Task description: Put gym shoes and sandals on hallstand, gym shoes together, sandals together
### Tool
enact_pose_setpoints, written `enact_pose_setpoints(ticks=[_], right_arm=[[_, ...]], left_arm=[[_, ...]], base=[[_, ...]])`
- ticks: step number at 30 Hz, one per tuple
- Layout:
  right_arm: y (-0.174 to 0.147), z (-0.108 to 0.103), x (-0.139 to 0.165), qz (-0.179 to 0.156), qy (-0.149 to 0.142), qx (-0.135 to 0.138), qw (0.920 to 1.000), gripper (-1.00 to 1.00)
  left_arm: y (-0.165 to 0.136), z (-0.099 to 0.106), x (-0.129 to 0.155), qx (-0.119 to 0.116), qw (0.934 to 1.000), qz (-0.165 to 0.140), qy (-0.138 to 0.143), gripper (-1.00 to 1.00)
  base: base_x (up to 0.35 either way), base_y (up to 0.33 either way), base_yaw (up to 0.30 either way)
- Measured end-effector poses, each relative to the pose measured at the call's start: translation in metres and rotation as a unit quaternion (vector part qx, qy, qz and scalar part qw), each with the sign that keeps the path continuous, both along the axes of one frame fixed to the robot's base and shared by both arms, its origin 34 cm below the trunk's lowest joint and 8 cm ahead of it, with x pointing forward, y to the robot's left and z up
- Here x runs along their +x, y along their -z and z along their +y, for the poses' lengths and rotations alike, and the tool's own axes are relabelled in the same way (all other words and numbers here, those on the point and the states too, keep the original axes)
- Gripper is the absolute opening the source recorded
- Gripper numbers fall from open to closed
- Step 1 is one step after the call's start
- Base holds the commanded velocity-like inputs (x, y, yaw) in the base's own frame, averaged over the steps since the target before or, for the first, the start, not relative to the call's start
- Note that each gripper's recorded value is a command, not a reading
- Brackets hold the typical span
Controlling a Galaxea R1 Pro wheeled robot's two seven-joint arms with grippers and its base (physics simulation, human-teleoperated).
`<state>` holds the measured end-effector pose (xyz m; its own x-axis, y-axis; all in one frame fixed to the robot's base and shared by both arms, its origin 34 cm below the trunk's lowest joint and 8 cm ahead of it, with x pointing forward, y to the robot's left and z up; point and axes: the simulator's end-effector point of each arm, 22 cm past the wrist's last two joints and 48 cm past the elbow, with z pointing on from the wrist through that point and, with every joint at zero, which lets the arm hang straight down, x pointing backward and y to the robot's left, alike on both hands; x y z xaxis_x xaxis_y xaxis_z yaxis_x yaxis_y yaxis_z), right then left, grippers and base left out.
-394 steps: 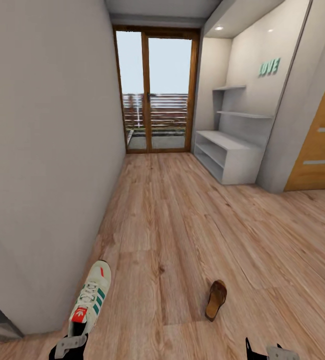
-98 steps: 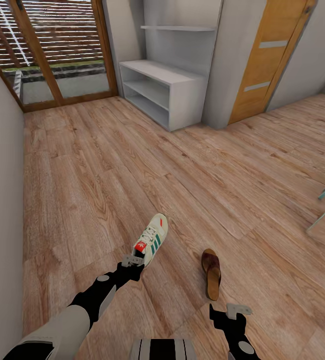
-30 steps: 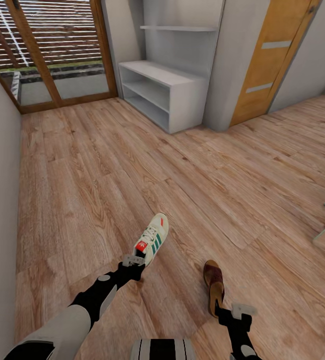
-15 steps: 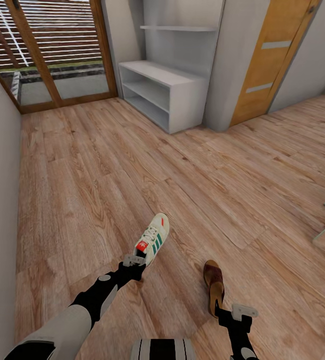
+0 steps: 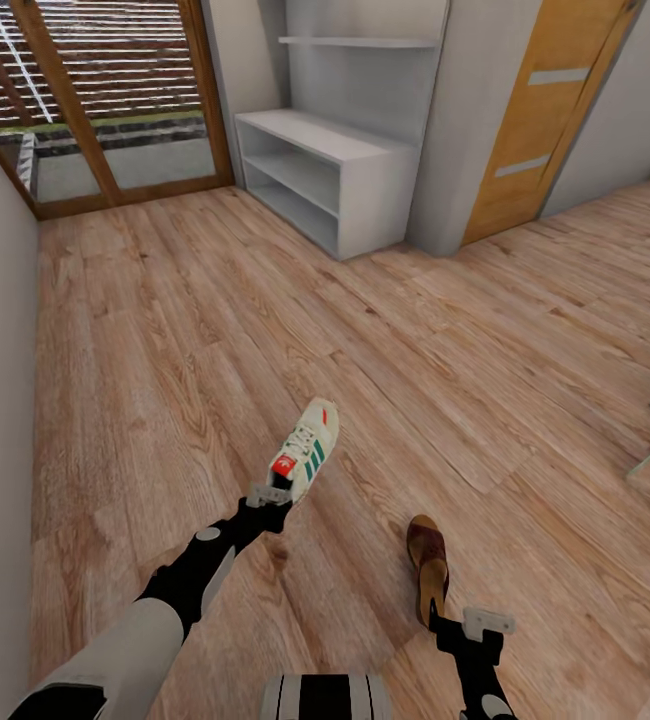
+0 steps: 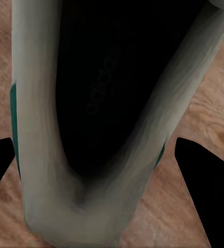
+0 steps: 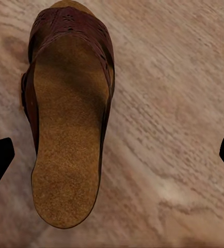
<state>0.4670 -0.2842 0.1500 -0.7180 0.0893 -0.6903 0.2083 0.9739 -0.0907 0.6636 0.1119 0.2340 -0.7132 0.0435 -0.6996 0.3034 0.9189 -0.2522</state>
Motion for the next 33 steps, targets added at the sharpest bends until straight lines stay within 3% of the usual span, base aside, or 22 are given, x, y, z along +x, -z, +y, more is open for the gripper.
enact_pose_setpoints(ticks=[9, 15, 33], right_arm=[[0.005, 0.008, -0.004, 0.006, -0.001, 0.006, 1.0, 1.0], [0.016, 0.009, -0.014, 0.02, 0.0, 0.007, 0.9998, 1.0], [0.03, 0.009, -0.027, 0.037, 0.001, 0.007, 0.9993, 1.0]], left_arm=[[-0.027, -0.014, 0.024, -0.019, 0.9989, -0.037, 0.021, -1.0], [-0.017, -0.023, 0.022, -0.016, 0.9989, -0.022, 0.038, -1.0], [0.001, -0.024, 0.014, -0.014, 0.999, -0.002, 0.042, -1.0]], base=[[0.0, 0.0, 0.0], [0.0, 0.0, 0.011], [0.0, 0.0, 0.04]])
